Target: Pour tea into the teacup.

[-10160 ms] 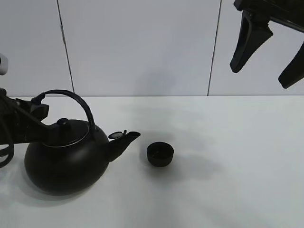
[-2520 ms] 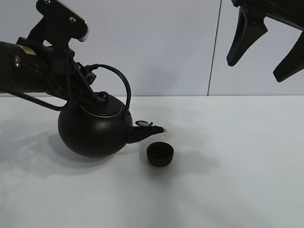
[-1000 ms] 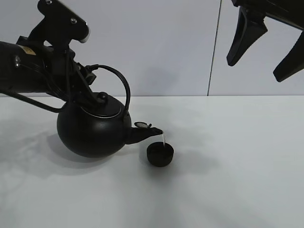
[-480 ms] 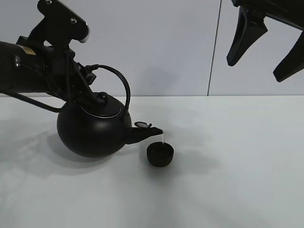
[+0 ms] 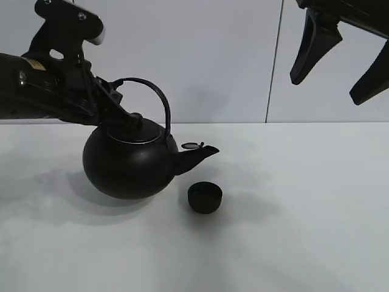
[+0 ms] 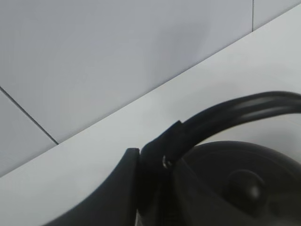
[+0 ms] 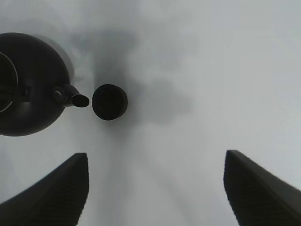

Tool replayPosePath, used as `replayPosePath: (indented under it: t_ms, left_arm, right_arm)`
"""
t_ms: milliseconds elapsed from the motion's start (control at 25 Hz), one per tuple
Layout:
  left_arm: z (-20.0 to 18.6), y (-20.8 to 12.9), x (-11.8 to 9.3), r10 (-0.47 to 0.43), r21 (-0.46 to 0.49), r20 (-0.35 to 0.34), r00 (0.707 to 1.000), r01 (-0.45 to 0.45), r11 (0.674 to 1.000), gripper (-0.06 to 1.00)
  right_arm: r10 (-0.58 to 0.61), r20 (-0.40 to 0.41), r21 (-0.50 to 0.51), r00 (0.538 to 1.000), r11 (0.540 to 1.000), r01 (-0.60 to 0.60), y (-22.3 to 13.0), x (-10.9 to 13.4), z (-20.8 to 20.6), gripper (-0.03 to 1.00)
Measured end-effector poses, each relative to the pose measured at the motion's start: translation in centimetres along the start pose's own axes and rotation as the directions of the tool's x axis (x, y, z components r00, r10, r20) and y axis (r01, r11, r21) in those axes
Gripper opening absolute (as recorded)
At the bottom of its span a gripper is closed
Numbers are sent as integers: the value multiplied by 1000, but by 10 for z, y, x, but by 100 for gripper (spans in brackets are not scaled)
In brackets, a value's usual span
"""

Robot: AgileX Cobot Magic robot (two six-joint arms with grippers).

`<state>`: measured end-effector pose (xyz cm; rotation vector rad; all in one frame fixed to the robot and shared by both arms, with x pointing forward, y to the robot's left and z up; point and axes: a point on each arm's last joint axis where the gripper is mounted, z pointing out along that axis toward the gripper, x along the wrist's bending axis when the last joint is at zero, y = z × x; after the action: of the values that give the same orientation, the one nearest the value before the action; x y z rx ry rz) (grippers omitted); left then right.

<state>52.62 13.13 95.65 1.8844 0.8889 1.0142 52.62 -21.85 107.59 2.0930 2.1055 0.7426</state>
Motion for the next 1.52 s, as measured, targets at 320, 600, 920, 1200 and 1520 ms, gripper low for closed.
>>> replayPosePath:
  t_ms: [320,600,920,1200,1520]
  left_arm:
    - [-4,5,2,-88,-15,-1,996,88,996,11]
    - [-26,-3,6,-155,-18,-6,988,155,988,11]
    - [-38,-25,7,-137,-19,-45,990,136,990,11]
    - [-48,-42,17,-166,-31,-105,980,164,986,11]
    - [-46,-45,32,-212,-43,-126,969,208,977,11]
  right_arm:
    - [0,0,0,1000,1000,0,0,0,0,55]
    - [0,0,-1,1000,1000,0,0,0,0,55]
    - [0,0,-1,1000,1000,0,0,0,0,55]
    - [0,0,-1,1000,1000,0,0,0,0,55]
    - [0,0,-1,1000,1000,0,0,0,0,55]
